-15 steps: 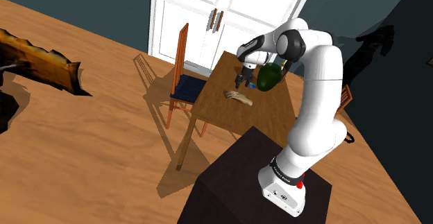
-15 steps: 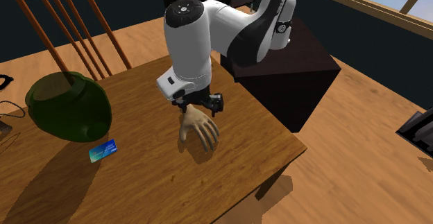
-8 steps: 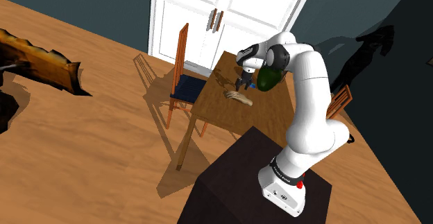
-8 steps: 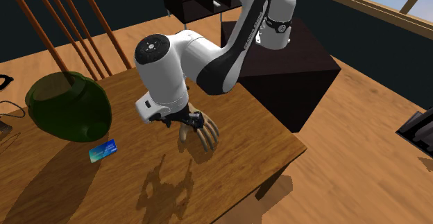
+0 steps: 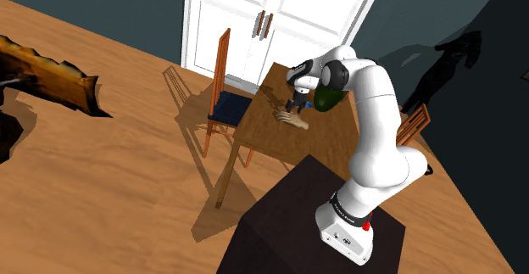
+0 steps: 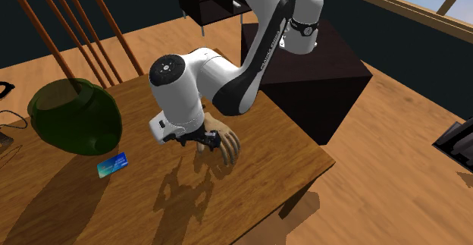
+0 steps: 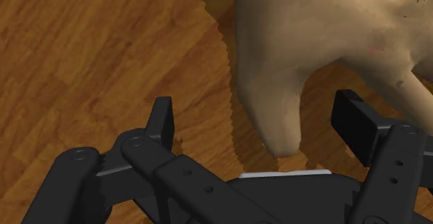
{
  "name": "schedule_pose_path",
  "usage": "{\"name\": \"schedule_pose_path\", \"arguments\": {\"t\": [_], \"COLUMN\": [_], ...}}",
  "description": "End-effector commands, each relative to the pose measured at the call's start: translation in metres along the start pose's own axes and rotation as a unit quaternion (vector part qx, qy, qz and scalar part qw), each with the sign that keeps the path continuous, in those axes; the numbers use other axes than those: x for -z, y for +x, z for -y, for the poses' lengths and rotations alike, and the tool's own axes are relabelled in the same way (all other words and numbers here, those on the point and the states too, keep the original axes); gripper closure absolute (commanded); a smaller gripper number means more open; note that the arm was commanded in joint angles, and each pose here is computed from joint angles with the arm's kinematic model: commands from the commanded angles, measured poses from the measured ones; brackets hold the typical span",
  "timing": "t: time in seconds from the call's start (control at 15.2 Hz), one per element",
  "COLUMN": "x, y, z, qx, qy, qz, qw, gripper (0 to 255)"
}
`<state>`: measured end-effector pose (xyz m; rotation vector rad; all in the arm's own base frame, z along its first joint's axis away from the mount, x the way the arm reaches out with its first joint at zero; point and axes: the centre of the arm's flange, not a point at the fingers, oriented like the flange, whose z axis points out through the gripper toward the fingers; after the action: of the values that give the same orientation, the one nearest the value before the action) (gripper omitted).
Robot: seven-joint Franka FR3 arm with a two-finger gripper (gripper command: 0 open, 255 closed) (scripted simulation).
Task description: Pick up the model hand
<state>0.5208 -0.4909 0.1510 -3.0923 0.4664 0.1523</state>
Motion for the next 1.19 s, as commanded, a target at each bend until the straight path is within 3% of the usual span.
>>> {"name": "schedule_pose_path", "arguments": {"t": [0.0,0.59,1.12], "x": [-0.007,-0.007,0.035], "y": [-0.001,-0.002,-0.006], "z": [0.001,0.003,0.003], "qx": [0.000,0.000,0.000], "qy": [0.002,0.002,0.002], "qz": [0.004,0.004,0.004], "qw": [1.0000,1.0000,1.0000], "gripper": [255,255,255]}}
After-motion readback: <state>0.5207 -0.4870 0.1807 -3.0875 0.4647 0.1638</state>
